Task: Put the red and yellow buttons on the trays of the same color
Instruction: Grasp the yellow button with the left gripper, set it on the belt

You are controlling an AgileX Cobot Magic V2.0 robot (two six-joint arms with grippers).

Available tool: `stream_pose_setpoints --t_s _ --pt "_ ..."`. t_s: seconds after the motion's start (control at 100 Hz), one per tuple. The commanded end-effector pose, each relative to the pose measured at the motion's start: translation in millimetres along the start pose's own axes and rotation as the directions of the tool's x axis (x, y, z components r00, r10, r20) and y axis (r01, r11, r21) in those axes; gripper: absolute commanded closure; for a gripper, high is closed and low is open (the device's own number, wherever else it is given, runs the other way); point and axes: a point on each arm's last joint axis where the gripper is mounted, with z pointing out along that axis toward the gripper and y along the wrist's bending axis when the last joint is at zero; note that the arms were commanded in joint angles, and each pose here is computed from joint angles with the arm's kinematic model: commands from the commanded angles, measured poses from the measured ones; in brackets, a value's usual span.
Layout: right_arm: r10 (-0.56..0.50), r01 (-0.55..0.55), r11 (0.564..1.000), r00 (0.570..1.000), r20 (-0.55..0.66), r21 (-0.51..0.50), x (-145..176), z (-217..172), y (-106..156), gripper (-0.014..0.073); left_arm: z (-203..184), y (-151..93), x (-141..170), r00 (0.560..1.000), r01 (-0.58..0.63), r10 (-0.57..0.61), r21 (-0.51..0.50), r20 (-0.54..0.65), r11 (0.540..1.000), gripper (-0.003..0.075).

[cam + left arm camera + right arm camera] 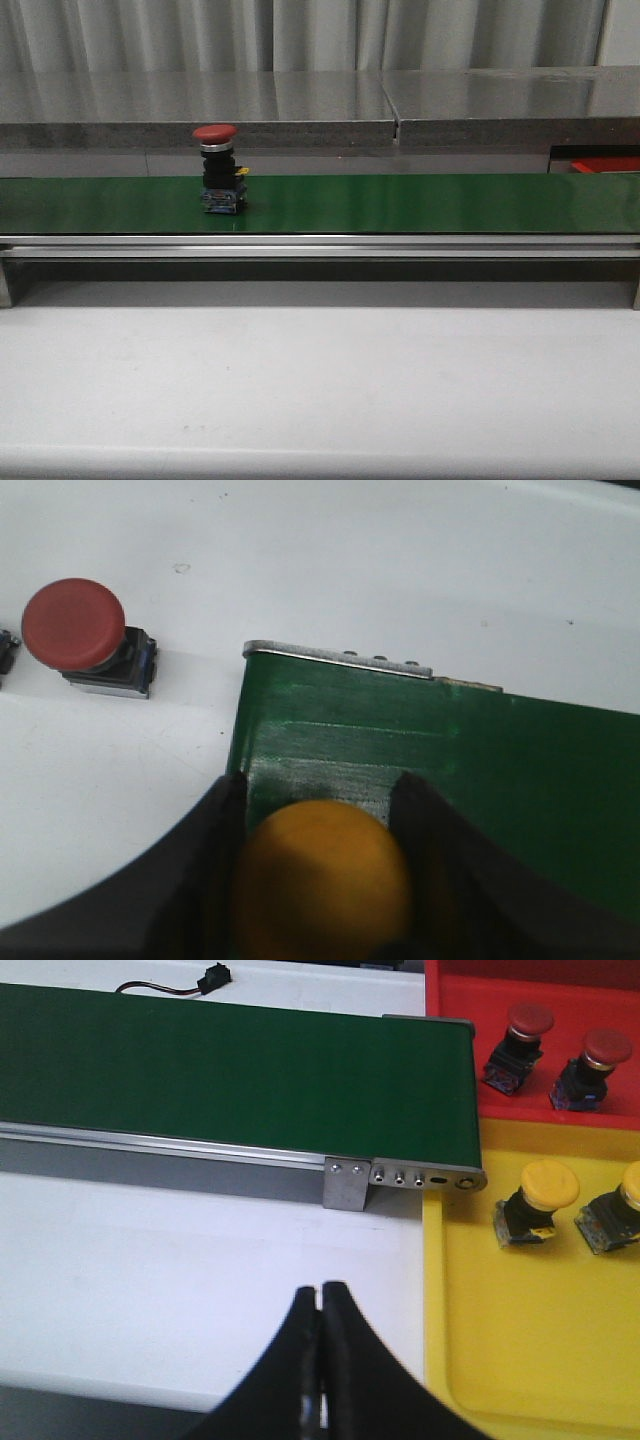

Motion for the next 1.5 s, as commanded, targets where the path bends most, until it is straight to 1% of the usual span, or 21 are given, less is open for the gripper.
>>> stream_pose_setpoints --t_s 0.0,0.23,0.3,0.34,0.39,0.42,0.44,0.48,0.5,0.51,0.56,0.61,0.66,0.77,0.91,1.04,1.13,1.25,1.31,1.39,1.49 --pt "-0.008 0.007 1.000 0.996 0.084 0.014 -12 -5 -1 0.0713 -25 -12 -14 0.991 -0.021 0.021 -0.002 0.132 1.000 0.0739" --pt "-0.008 0.007 1.000 0.996 0.084 0.014 -12 -5 -1 0.0713 -13 -21 -8 0.993 -0.043 0.043 0.003 0.114 0.999 0.0734" --pt "-0.008 0.007 1.000 0.996 0.084 0.014 -12 -5 -1 0.0713 -12 -24 -7 0.993 -0.049 0.047 0.008 0.107 0.999 0.0697" --pt "-0.008 0.007 1.000 0.996 0.084 0.014 -12 -5 -1 0.0713 -12 -23 -7 0.993 -0.048 0.047 0.008 0.107 0.999 0.0650" --pt "-0.008 0.007 1.000 0.996 0.084 0.014 -12 -5 -1 0.0713 -12 -24 -7 0.993 -0.049 0.048 0.009 0.104 0.999 0.0568" --pt "-0.008 0.007 1.000 0.996 0.084 0.014 -12 -5 -1 0.0713 -12 -24 -7 0.994 -0.049 0.048 0.010 0.100 0.999 0.0493" --pt "-0.008 0.007 1.000 0.996 0.084 0.014 -12 -5 -1 0.0713 -12 -24 -7 0.994 -0.049 0.048 0.010 0.099 0.999 0.0461" --pt "-0.008 0.007 1.000 0.996 0.084 0.014 -12 -5 -1 0.0713 -14 -24 -8 0.994 -0.050 0.048 0.010 0.101 0.999 0.0358" --pt "-0.008 0.007 1.000 0.996 0.084 0.014 -12 -5 -1 0.0713 -15 -25 -8 0.993 -0.045 0.043 0.015 0.106 0.999 0.0290" --pt "-0.008 0.007 1.000 0.996 0.084 0.014 -12 -5 -1 0.0713 -15 -25 -8 0.993 -0.045 0.043 0.015 0.106 0.999 0.0290" --pt "-0.008 0.007 1.000 0.996 0.084 0.014 -12 -5 -1 0.0713 -18 -26 -10 0.993 -0.038 0.035 0.023 0.116 0.999 0.0176" --pt "-0.008 0.007 1.000 0.996 0.084 0.014 -12 -5 -1 0.0713 -23 -27 -11 0.991 -0.035 0.031 0.029 0.130 0.999 0.0110" --pt "-0.008 0.007 1.000 0.996 0.084 0.014 -12 -5 -1 0.0713 -30 -30 -13 0.989 -0.040 0.035 0.030 0.144 0.999 0.0078" --pt "-0.008 0.007 1.000 0.996 0.084 0.014 -12 -5 -1 0.0713 -50 -38 -16 0.981 -0.055 0.046 0.041 0.188 0.998 0.0079" --pt "-0.008 0.007 1.000 0.996 0.084 0.014 -12 -5 -1 0.0713 -89 -51 -19 0.963 -0.080 0.062 0.058 0.262 0.995 0.0079" --pt "-0.008 0.007 1.000 0.996 0.084 0.014 -12 -5 -1 0.0713 -134 -69 -14 0.932 -0.123 0.089 0.076 0.351 0.990 0.0079" --pt "-0.008 0.007 1.000 0.996 0.084 0.014 -12 -5 -1 0.0713 -155 -81 -5 0.911 -0.153 0.106 0.088 0.399 0.984 0.0079" --pt "-0.008 0.007 1.000 0.996 0.084 0.014 -12 -5 -1 0.0713 -179 -99 16 0.876 -0.213 0.141 0.108 0.461 0.971 0.0079" --pt "-0.008 0.007 1.000 0.996 0.084 0.014 -12 -5 -1 0.0713 -187 -107 32 0.864 -0.241 0.156 0.122 0.478 0.963 0.0079" --pt "-0.008 0.007 1.000 0.996 0.084 0.014 -12 -5 -1 0.0713 -202 -114 51 0.835 -0.268 0.159 0.138 0.527 0.954 0.0079" --pt "-0.008 0.007 1.000 0.996 0.084 0.014 -12 -5 -1 0.0713 -208 -120 82 0.828 -0.284 0.147 0.179 0.541 0.942 0.0079"
